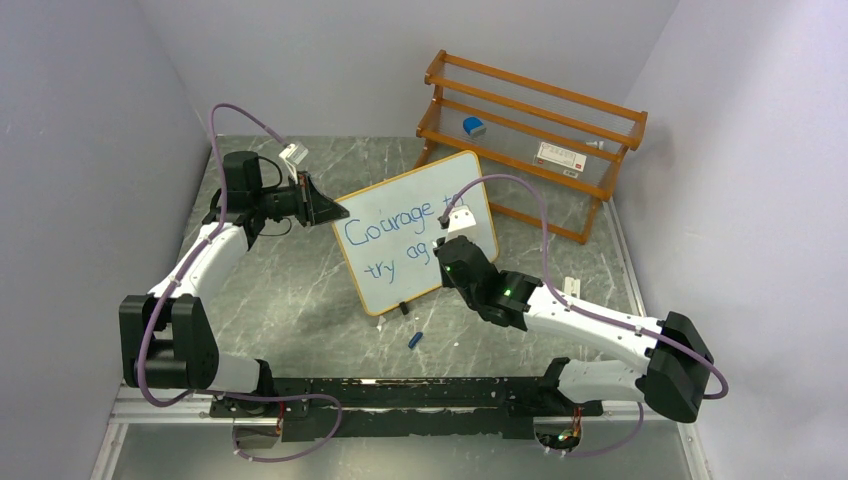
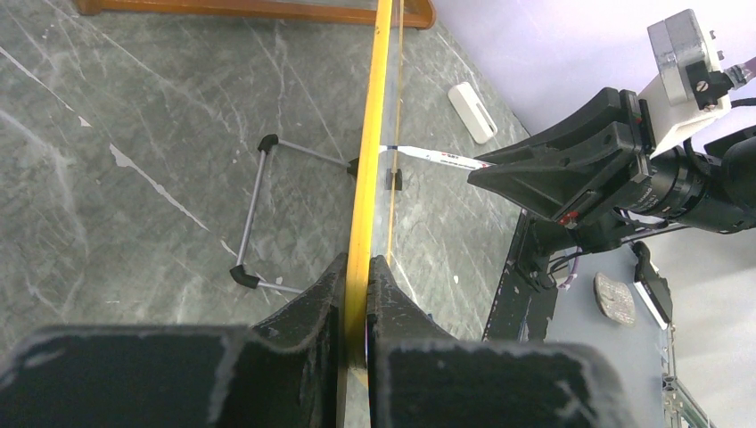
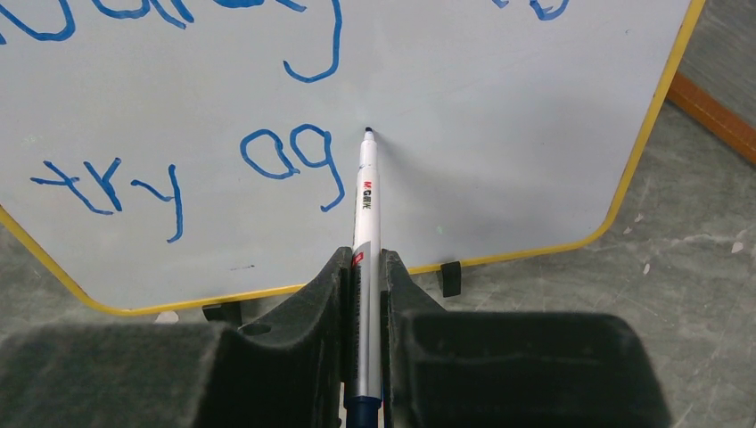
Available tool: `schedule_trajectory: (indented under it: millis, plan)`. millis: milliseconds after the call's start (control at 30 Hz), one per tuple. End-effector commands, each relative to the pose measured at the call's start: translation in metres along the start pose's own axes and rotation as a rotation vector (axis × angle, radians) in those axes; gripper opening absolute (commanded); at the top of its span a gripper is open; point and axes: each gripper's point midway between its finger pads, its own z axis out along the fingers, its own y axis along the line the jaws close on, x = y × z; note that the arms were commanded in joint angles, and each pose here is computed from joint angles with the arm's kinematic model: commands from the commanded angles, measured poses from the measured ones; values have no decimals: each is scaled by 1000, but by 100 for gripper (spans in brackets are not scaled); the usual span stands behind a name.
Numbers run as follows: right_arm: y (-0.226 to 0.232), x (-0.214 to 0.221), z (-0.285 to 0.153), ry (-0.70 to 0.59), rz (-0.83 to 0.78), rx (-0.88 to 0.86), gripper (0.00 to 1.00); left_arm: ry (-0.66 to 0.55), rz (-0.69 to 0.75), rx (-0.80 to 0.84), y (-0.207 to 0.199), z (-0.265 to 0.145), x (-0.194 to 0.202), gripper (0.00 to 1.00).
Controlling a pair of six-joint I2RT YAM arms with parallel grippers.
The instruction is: Write a sentence on the whiteboard
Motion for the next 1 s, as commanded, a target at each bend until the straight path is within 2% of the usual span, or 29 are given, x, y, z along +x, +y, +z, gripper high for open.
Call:
schedule_trajectory:
  millis: [0, 467, 967]
  plan:
    - [-3, -15, 4, -44, 24, 24, 0, 63, -38, -77, 20, 9, 25, 5]
    - [4, -24, 2, -74, 23, -20, 0, 63, -39, -78, 20, 9, 24, 5]
    - [17, -17, -1, -41, -13, -100, 0, 63, -38, -79, 20, 9, 24, 5]
